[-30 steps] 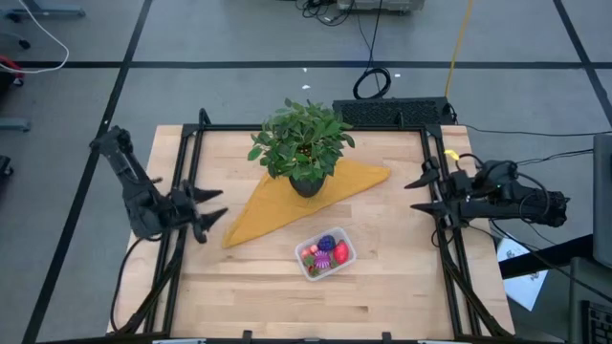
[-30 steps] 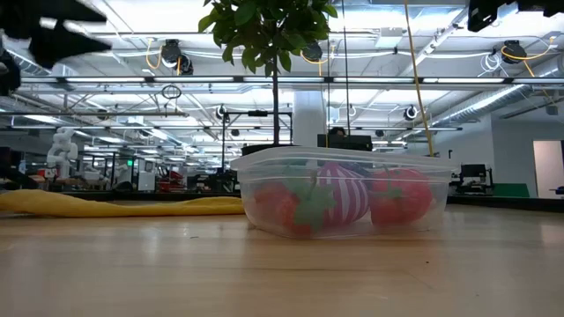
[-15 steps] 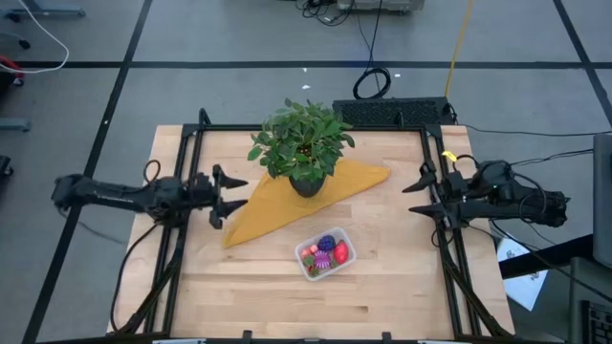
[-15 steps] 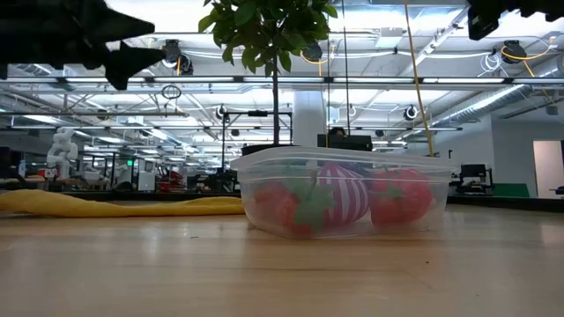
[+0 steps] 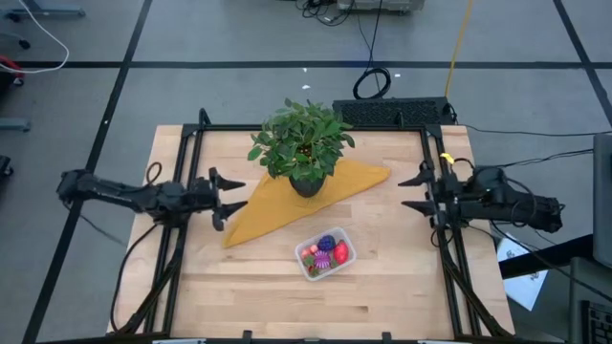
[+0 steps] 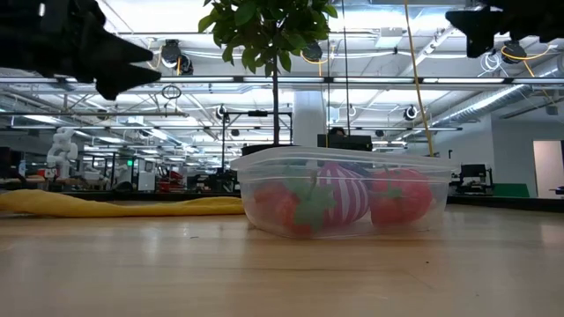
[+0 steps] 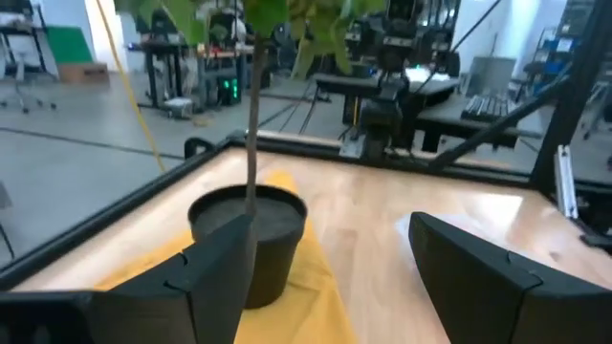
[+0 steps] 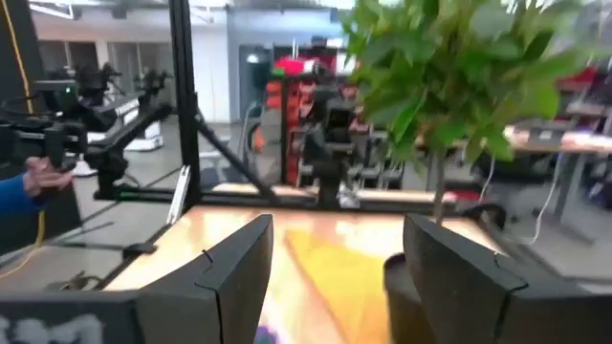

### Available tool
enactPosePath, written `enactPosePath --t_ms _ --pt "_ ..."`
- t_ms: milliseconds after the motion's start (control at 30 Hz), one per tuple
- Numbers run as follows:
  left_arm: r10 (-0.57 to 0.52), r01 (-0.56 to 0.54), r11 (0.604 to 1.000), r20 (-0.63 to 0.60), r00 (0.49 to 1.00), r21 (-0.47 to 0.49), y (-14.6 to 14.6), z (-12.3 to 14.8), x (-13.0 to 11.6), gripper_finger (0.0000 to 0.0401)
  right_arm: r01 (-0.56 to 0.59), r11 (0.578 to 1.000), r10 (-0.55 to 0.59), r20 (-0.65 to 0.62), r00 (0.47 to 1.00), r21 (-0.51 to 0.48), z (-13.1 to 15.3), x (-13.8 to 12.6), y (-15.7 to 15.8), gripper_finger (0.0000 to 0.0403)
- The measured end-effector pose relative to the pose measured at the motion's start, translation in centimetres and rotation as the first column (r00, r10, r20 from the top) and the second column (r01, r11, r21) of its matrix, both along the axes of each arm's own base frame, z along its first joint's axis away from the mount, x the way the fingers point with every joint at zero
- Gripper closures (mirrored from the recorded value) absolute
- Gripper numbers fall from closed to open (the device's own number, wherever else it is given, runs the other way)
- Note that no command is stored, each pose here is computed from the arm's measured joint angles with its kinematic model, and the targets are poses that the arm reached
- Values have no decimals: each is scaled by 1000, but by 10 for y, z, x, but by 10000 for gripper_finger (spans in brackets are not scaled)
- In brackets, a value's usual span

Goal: Pick and placing Produce into tupperware
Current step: Return to Home Position

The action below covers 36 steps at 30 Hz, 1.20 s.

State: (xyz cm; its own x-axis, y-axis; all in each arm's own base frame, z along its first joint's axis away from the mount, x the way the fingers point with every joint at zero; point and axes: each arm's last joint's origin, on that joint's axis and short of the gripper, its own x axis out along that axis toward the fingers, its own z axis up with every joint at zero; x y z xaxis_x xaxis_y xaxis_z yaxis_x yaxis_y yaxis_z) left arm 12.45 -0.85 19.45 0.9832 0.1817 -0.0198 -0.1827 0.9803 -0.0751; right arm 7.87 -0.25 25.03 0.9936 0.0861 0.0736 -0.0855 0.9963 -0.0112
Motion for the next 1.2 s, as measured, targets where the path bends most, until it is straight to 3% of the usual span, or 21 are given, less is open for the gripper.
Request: enactPosePath --t_ms 167,333,533,700,867,1100,1200 --pt "-11 9 1000 56 998 22 -12 7 -12 123 6 1000 -5 54 999 -19 0 -14 1 177" --pt "23 -26 999 93 995 31 -20 11 -27 123 -78 997 78 10 997 3 -3 -13 3 177" --pt "-32 29 999 80 996 35 -33 6 -39 123 -75 997 75 13 997 2 -7 -12 3 177" --pt "9 -13 999 87 996 45 -43 -14 -45 123 -73 997 73 -11 997 35 -26 -2 2 177" --pt "-6 3 999 66 998 36 -50 -16 -52 123 -68 997 67 41 997 33 -45 8 0 177" --pt "35 -35 999 23 999 29 -54 -24 -57 123 -29 995 28 8 1000 92 -71 16 -5 177" --pt "48 -48 999 8 999 24 -55 -28 -57 123 -17 996 14 38 999 88 -70 16 -6 177"
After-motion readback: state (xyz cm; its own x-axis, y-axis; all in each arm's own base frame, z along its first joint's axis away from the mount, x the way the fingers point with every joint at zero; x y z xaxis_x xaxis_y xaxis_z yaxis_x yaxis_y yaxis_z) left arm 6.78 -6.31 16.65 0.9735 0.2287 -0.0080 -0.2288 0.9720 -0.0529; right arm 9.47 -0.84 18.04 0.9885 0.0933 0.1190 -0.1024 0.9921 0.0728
